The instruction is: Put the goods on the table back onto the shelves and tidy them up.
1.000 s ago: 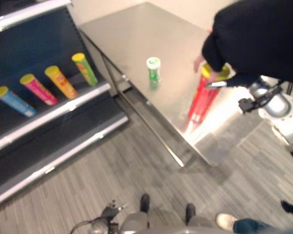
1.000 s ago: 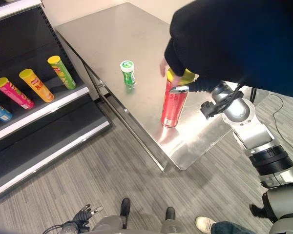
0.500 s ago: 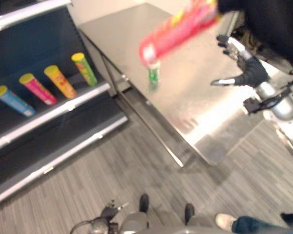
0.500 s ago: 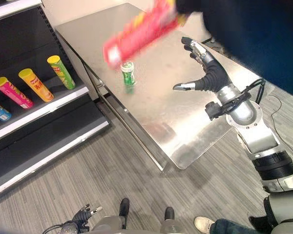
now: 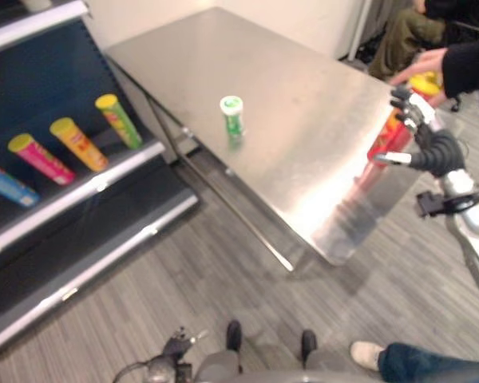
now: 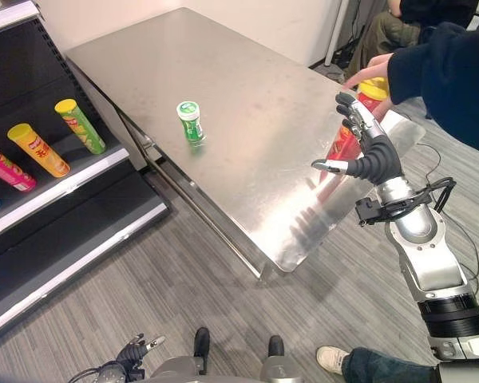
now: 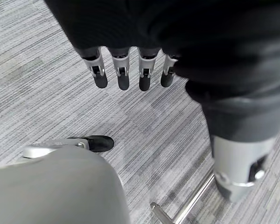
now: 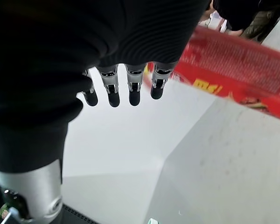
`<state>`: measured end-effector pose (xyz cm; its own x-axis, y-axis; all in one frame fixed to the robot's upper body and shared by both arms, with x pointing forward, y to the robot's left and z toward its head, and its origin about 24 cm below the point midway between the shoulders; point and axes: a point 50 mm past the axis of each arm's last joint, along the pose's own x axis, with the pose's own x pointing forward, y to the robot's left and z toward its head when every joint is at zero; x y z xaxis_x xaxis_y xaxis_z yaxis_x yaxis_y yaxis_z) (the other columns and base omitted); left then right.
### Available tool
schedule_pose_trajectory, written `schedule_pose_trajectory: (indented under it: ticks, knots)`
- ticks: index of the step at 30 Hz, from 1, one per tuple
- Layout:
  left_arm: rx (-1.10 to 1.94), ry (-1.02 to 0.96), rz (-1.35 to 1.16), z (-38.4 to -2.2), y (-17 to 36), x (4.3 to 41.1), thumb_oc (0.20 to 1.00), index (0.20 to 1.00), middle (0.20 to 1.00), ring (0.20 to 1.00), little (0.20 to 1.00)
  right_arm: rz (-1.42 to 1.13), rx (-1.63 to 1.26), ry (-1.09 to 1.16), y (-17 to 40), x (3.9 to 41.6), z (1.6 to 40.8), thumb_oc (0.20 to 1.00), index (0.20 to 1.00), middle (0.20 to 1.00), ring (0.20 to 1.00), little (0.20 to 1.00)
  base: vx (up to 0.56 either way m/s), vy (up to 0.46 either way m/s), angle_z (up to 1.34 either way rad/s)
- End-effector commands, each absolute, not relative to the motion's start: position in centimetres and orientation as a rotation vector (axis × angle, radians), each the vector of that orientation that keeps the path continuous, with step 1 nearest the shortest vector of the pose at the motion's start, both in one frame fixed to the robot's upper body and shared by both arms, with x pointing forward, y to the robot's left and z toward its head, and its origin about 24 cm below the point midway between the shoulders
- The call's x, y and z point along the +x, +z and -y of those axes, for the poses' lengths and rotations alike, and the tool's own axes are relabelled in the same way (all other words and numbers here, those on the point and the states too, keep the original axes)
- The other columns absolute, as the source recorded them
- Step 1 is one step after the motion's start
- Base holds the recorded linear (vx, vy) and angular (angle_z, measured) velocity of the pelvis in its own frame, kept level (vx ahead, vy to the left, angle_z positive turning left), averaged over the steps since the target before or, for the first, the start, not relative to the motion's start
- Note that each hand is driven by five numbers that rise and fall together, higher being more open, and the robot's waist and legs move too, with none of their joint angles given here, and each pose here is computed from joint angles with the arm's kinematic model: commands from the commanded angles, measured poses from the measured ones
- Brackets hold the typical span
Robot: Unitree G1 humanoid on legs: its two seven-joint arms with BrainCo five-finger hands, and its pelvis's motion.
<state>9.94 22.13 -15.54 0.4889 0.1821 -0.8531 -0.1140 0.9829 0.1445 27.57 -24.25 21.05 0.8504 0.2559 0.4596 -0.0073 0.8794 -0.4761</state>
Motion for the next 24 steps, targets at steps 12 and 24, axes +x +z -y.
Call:
schedule_pose_trajectory:
  ticks: [12,24]
  knots:
    - [0.129,0.190,-0.975,-23.7,-14.6,11.9,1.000,1.000,1.000,1.000,1.000,0.889,-0.631,0.027,26.6,24.1,23.8,1.000,1.000,1.000,1.000,1.000,0.00,0.007,-0.01]
    - [0.146,0.236,-0.989,-24.3,-14.6,11.5,1.000,1.000,1.000,1.000,1.000,0.743,-0.944,-0.428,28.2,25.3,30.4,1.000,1.000,1.000,1.000,1.000,0.00,0.006,0.00]
